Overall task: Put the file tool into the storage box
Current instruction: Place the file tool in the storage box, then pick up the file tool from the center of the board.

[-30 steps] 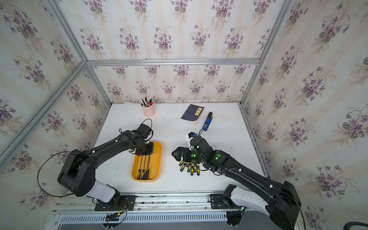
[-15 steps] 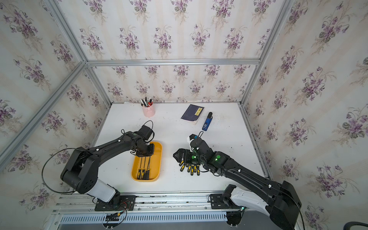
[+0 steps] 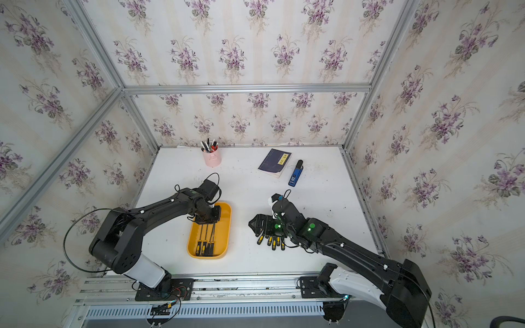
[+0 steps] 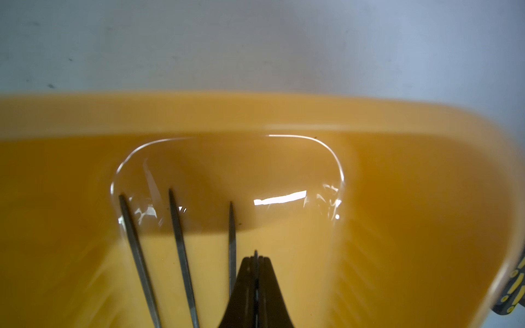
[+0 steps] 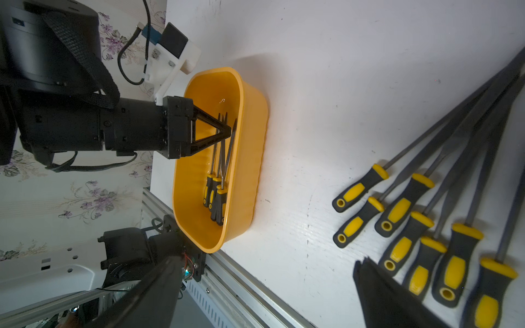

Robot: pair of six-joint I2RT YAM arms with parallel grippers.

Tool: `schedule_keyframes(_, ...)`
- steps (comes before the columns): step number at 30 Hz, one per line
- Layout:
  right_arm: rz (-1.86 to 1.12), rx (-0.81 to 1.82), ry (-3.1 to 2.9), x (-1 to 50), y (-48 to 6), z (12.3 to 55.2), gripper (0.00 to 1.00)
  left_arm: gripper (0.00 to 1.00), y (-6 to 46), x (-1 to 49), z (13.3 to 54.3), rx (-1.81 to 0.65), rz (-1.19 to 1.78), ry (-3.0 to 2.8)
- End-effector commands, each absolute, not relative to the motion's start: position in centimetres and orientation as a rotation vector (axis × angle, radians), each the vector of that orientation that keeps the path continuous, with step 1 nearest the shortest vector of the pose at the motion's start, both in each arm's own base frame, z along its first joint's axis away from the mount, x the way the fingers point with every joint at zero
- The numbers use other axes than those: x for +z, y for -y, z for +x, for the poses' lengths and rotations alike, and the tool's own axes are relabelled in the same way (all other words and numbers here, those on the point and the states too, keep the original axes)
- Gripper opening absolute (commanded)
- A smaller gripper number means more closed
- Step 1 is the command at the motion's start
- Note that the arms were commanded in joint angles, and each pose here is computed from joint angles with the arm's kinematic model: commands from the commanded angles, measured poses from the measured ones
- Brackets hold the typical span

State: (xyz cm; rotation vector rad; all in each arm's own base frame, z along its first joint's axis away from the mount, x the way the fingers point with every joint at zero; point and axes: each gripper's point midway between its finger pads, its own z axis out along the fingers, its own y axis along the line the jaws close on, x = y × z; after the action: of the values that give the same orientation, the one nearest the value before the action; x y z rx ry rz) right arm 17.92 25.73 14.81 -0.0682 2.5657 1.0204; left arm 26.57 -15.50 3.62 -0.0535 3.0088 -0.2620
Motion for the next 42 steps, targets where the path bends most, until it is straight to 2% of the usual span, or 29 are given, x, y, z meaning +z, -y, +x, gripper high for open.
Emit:
schedule_keyframes(1,-0.048,1.03,-2.54,15.2,-25.7,18.2,1.0,0.0,15.5,3.4,26.6,-0.261,-0.055,-3.009)
schedule_keyframes(6,-0.038,1.024,-2.545,14.9,-25.5,18.1,1.0,0.0,15.5,3.1,26.4,-0.261,-0.057,-3.013)
schedule_keyframes(16,-0.02,1.019,-2.55,14.4,-25.2,18.0,1.0,0.21,15.3,3.5,26.5,-0.248,-0.051,-2.999)
schedule_keyframes(24,0.008,0.987,-2.55,14.4,-24.6,18.1,1.0,0.25,15.7,4.9,26.8,-0.285,-0.059,-2.967)
schedule_keyframes(27,0.092,0.902,-2.567,13.8,-23.0,18.4,1.0,0.3,16.2,6.9,27.4,-0.326,-0.054,-2.936)
schedule_keyframes(31,0.329,0.636,-2.705,10.2,-18.2,18.3,0.98,0.39,17.2,11.5,28.8,-0.407,-0.027,-2.841)
schedule_keyframes(35,0.362,0.459,-2.804,7.9,-16.2,17.5,0.94,0.48,18.6,17.1,29.9,-0.527,0.02,-2.724)
schedule_keyframes(37,0.36,0.412,-2.85,6.8,-16.0,17.1,0.9,0.48,19.7,20.7,30.1,-0.629,0.064,-2.635)
schedule_keyframes(42,0.326,0.333,-2.926,4.9,-15.8,16.5,0.82,0.5,21.0,25.4,29.8,-0.765,0.106,-2.529)
